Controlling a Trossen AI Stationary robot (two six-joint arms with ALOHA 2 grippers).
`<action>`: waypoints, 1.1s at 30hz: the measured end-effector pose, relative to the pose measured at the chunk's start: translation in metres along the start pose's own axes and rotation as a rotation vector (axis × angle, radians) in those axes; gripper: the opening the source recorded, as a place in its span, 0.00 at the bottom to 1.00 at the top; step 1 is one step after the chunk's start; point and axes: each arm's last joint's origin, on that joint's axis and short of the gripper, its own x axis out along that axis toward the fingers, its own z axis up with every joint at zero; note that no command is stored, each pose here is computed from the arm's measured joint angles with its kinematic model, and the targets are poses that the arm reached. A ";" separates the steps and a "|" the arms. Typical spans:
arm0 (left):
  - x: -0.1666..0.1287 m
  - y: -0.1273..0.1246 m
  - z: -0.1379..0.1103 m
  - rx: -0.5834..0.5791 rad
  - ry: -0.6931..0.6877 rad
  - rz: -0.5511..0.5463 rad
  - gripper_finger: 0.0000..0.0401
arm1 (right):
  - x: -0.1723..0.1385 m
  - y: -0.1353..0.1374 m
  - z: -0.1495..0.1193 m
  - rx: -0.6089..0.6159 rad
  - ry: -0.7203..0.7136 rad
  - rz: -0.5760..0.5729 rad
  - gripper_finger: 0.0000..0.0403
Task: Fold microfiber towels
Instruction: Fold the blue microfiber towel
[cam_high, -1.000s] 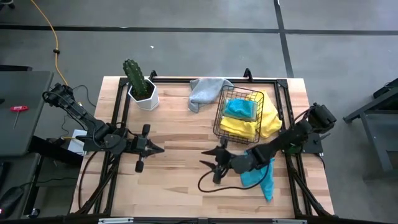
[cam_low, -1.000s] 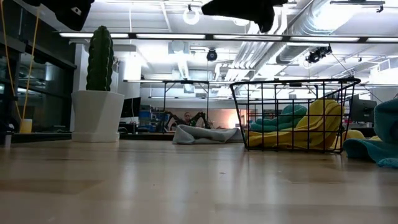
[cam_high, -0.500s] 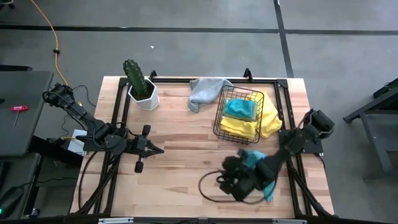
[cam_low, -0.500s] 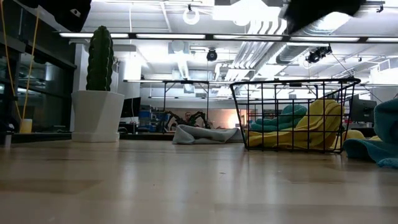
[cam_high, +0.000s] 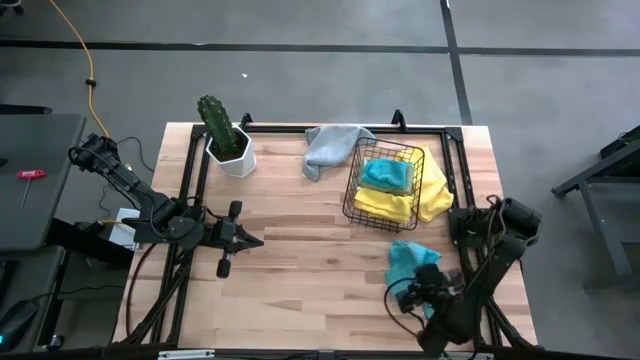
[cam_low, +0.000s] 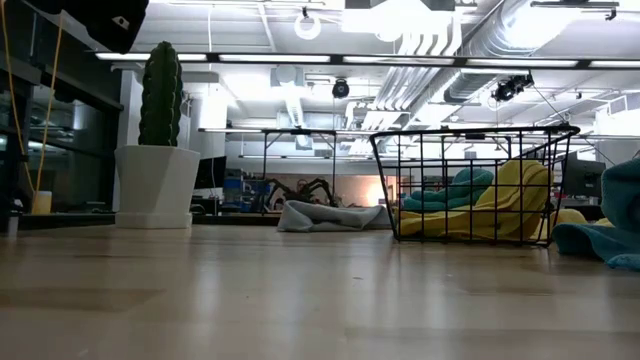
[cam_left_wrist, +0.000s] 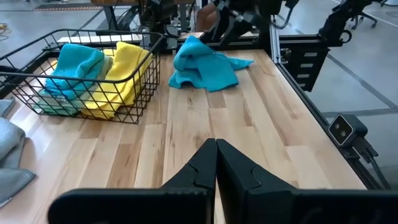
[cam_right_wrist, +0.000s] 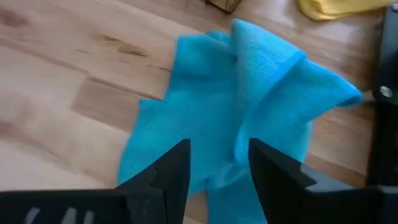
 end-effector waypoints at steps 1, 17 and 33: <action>0.000 0.000 0.000 0.000 -0.001 0.001 0.00 | 0.002 0.000 -0.001 0.002 0.004 -0.021 0.38; 0.000 0.000 0.001 -0.003 -0.006 0.008 0.00 | 0.031 0.019 0.021 0.051 0.006 -0.228 0.38; 0.000 0.000 0.000 -0.004 -0.006 0.006 0.00 | 0.050 0.020 0.021 0.071 0.033 -0.234 0.37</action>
